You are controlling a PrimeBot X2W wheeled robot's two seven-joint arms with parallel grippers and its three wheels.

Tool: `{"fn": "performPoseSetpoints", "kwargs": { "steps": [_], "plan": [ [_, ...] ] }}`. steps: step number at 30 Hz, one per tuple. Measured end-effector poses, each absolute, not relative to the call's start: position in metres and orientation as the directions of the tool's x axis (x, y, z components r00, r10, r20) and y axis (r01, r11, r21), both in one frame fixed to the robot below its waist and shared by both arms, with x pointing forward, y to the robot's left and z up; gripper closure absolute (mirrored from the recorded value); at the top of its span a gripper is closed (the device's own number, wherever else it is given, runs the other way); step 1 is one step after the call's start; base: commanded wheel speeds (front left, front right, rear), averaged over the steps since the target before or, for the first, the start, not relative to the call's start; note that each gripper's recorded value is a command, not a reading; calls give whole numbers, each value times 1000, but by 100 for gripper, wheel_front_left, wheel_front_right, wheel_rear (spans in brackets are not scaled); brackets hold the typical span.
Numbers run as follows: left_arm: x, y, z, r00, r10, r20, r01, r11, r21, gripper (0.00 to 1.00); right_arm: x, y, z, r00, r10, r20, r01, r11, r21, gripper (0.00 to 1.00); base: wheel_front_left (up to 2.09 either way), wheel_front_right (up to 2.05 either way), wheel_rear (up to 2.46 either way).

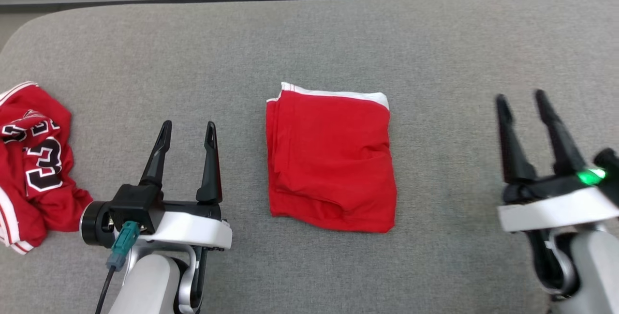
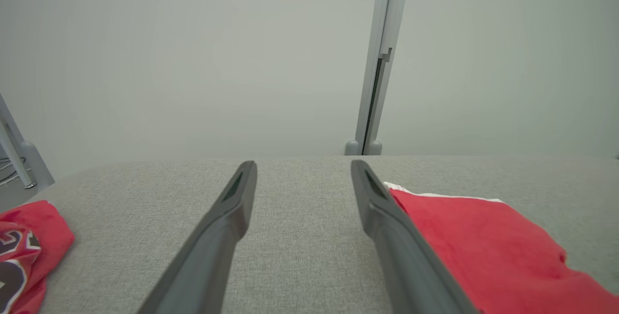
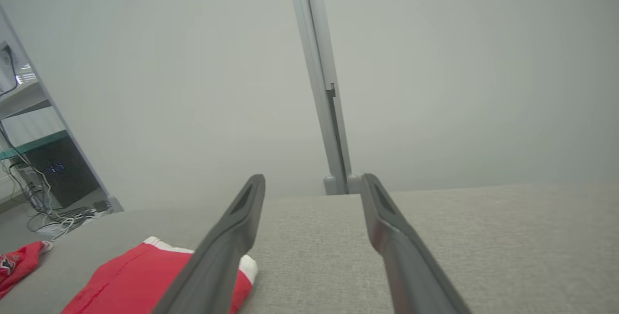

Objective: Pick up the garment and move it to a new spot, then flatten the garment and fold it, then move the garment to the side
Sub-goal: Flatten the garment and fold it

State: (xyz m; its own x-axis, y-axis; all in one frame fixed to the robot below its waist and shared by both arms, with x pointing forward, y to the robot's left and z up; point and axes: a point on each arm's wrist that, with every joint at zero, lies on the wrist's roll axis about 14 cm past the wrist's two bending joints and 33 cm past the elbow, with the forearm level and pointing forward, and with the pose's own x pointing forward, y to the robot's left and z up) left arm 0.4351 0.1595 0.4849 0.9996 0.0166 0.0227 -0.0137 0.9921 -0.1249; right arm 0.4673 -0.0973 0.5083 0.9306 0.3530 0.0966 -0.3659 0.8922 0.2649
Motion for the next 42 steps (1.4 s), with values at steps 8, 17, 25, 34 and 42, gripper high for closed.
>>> {"fn": "performPoseSetpoints", "kwargs": {
  "steps": [8, 17, 25, 34, 42],
  "plan": [
    [421, 161, 484, 1000, 2, 9, -1, 994, -112, 0, 437, -171, 500, 984, 178, 6, -176, 968, 179, 0, 0, 0, 0],
    [386, 171, 488, 1000, -7, -15, 6, 996, -85, 0, 390, -172, 499, 984, 171, -51, -162, 974, 159, 0, 0, 0, 0],
    [358, 177, 497, 1000, 10, -8, -11, 995, -103, 0, 362, -172, 510, 985, 164, -46, -155, 976, 151, 0, 0, 0, 0],
    [340, 178, 497, 1000, 15, -21, -17, 995, -98, 0, 349, -174, 517, 987, 153, -51, -145, 981, 125, 0, 0, 0, 0],
    [338, 176, 497, 1000, 10, -23, -13, 995, -98, 0, 347, -174, 519, 988, 147, -55, -141, 984, 111, 0, 0, 0, 0]
  ]
}}
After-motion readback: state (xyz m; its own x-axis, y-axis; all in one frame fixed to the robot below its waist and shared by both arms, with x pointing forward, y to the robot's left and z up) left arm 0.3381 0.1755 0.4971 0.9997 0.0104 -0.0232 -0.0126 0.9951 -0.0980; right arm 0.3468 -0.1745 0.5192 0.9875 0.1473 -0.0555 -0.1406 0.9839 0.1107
